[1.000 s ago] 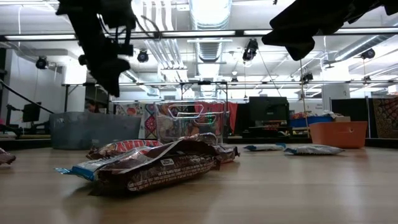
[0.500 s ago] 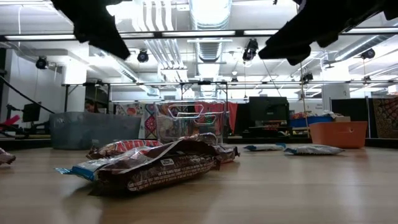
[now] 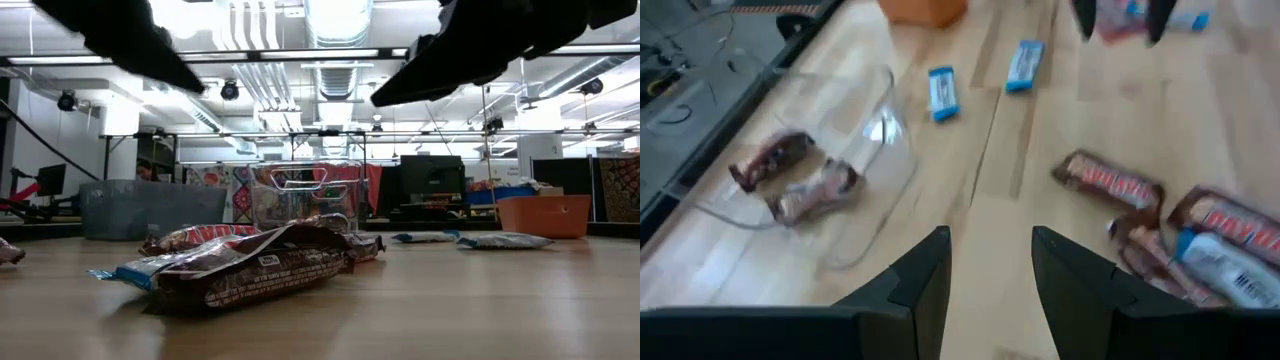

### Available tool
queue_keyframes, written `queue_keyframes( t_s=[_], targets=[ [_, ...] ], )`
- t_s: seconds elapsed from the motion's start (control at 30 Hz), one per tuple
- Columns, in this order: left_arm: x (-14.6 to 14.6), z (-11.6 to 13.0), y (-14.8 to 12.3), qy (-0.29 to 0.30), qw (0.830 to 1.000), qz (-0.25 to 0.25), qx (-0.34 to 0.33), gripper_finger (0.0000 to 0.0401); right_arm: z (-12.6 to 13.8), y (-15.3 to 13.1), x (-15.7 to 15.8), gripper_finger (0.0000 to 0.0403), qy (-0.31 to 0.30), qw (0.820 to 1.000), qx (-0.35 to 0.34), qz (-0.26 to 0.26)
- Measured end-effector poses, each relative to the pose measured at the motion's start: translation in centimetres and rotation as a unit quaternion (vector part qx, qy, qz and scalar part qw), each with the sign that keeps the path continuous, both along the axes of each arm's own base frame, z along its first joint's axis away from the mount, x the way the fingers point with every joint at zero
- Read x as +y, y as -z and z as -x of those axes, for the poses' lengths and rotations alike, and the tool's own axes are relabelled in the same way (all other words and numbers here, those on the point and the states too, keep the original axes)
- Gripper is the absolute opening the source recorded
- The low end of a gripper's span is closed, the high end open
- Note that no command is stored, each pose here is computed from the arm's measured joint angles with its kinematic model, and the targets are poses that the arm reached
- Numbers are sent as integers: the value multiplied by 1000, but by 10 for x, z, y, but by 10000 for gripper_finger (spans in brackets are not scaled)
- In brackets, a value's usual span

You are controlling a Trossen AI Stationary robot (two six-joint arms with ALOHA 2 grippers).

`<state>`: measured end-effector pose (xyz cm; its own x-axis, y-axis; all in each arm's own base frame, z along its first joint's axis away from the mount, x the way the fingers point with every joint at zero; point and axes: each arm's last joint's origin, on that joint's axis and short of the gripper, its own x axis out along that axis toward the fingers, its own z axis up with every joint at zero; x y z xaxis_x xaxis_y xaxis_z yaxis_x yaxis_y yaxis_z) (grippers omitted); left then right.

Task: Sort candy
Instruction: Put the brown chocolate into the transparent bin

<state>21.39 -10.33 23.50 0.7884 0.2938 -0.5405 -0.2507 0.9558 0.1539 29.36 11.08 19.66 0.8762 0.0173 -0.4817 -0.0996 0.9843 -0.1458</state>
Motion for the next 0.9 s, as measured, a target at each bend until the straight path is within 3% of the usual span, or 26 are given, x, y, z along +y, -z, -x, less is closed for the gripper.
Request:
queue_keyframes(
  t_s=[0.27, 0.9],
  targets=[
    [-5, -13, 22, -34, 998, -44, 4, 125, -13, 17, 6, 216, -20, 999, 26, 36],
    [-12, -22, 29, -36, 998, -39, -13, 125, -38, 78, 2, 215, -2, 989, 129, 71]
  ],
)
